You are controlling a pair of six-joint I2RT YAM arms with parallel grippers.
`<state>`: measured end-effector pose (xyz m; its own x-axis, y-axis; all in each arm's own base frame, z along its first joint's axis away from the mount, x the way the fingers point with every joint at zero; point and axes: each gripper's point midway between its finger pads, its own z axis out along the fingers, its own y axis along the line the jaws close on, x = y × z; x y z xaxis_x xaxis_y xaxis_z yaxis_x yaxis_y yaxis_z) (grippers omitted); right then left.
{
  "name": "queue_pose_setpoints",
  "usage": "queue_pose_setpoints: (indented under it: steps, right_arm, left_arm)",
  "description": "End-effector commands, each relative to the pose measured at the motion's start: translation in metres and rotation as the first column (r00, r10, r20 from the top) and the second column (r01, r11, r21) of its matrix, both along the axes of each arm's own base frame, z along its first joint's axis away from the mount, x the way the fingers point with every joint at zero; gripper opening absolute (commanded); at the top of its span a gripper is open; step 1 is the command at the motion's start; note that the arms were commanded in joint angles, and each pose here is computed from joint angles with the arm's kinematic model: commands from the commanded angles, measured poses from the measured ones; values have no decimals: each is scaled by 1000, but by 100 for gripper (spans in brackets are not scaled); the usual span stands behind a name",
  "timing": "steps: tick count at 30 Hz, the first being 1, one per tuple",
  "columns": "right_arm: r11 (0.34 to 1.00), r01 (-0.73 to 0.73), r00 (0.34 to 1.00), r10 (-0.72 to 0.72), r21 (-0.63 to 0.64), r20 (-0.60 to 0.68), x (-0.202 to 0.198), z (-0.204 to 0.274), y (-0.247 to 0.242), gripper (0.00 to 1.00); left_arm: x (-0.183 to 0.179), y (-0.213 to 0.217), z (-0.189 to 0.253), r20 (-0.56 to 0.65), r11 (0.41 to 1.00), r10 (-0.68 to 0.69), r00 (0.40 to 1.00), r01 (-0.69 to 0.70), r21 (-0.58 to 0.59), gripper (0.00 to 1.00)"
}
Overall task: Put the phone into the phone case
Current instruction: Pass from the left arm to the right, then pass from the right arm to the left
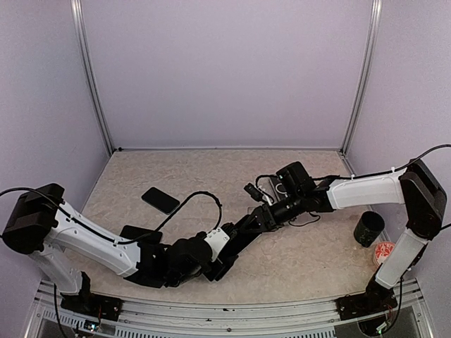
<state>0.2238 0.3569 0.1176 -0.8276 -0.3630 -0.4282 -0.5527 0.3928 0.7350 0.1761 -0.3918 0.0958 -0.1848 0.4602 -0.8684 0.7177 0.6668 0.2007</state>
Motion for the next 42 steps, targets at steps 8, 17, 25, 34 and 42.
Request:
queue_pose_setpoints:
  steps: [8, 17, 25, 34, 42]
  right_arm:
    - [997, -15, 998, 19, 76, -56, -1, 4, -3, 27]
    - [995, -13, 997, 20, 97, -72, -1, 5, -4, 7]
    - [992, -8, 997, 18, 126, -79, 0, 10, -5, 0]
    - [988, 43, 999, -41, 147, -18, 13, 26, -11, 0]
    - [971, 67, 993, -87, 230, 78, 18, 54, -20, 0]
  left_arm:
    - [1, -4, 16, 39, 998, 19, 999, -16, -63, 13]
    - [2, -4, 17, 47, 998, 26, 999, -23, -62, 18]
    - [5, 0, 17, 48, 996, 54, 997, -50, -73, 36]
    - [21, 15, 36, -114, 956, 64, 991, -93, -277, 96]
    - [21, 21, 69, -223, 871, -74, 972, -46, -489, 99]
